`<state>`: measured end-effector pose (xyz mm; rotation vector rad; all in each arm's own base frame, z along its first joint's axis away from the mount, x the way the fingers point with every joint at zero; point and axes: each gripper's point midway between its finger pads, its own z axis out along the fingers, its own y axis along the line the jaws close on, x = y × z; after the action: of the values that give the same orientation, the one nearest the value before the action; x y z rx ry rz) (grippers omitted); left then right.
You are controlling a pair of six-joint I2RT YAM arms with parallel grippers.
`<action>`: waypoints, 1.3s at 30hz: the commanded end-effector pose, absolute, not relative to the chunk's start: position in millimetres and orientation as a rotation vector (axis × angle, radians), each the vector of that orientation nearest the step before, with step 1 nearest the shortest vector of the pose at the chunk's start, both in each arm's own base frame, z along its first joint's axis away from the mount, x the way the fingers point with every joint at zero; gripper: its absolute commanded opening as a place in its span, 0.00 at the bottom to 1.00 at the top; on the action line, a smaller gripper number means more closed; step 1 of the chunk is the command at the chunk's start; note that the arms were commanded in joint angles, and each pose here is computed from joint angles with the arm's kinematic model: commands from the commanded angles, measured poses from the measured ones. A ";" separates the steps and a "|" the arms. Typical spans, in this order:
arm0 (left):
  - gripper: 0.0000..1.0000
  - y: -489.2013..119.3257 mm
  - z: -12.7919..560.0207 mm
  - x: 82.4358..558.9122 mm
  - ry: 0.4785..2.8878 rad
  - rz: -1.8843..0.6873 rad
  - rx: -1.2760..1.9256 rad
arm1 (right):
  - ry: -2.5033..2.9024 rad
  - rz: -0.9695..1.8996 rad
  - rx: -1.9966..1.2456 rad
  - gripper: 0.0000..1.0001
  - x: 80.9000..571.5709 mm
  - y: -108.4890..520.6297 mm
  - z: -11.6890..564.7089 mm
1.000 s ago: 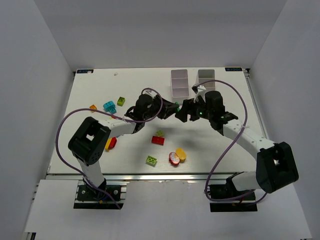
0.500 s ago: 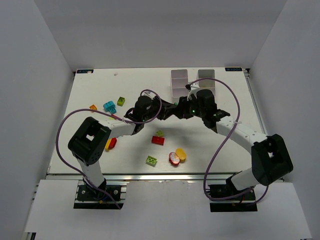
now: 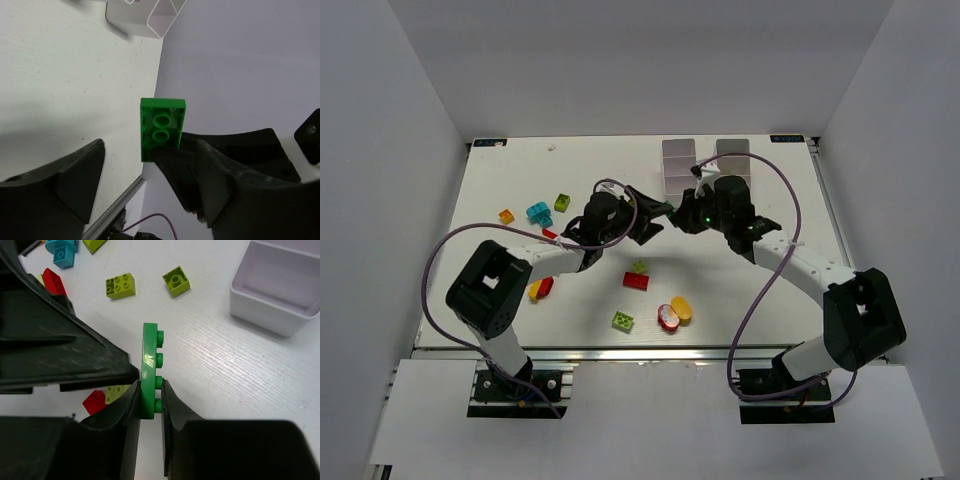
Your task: Sort the legos into containers by color
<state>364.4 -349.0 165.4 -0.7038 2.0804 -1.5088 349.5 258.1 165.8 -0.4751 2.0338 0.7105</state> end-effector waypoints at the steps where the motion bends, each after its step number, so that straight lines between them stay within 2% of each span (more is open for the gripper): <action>1: 0.84 -317.7 191.2 374.6 2.000 -1.419 -0.695 | 1.882 0.647 -0.536 0.00 366.6 249.7 211.3; 4: 0.86 -295.5 202.1 380.6 1.973 -1.338 -0.655 | 1.839 0.547 -0.590 0.00 380.8 229.6 220.1; 8: 0.95 -254.4 196.3 383.0 1.997 -1.154 -0.651 | 1.704 0.364 -0.786 0.00 409.9 194.6 245.4; 10: 0.95 -229.5 201.0 383.7 1.975 -1.094 -0.658 | 1.589 0.226 -0.931 0.00 430.1 173.0 268.3; 11: 0.98 -218.0 192.2 379.4 2.013 -1.024 -0.647 | 1.605 0.180 -0.988 0.00 437.4 165.7 258.7; 16: 0.98 -159.4 187.4 371.7 2.020 -0.831 -0.670 | 1.535 -0.118 -1.153 0.00 488.3 119.7 267.7; 25: 0.98 -121.7 184.9 345.2 2.049 -0.699 -0.640 | 1.584 -0.233 -1.307 0.00 543.1 101.0 216.0; 32: 0.98 -111.6 180.3 330.9 2.057 -0.655 -0.640 | 1.606 -0.264 -1.290 0.00 581.7 93.0 219.3; 39: 0.98 -109.8 176.1 326.2 2.057 -0.654 -0.648 | 1.582 -0.326 -1.359 0.00 591.8 88.2 207.9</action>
<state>328.9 -115.8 175.1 -0.6495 2.0695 -0.6796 581.3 92.7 196.0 -1.3332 1.6266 -0.2628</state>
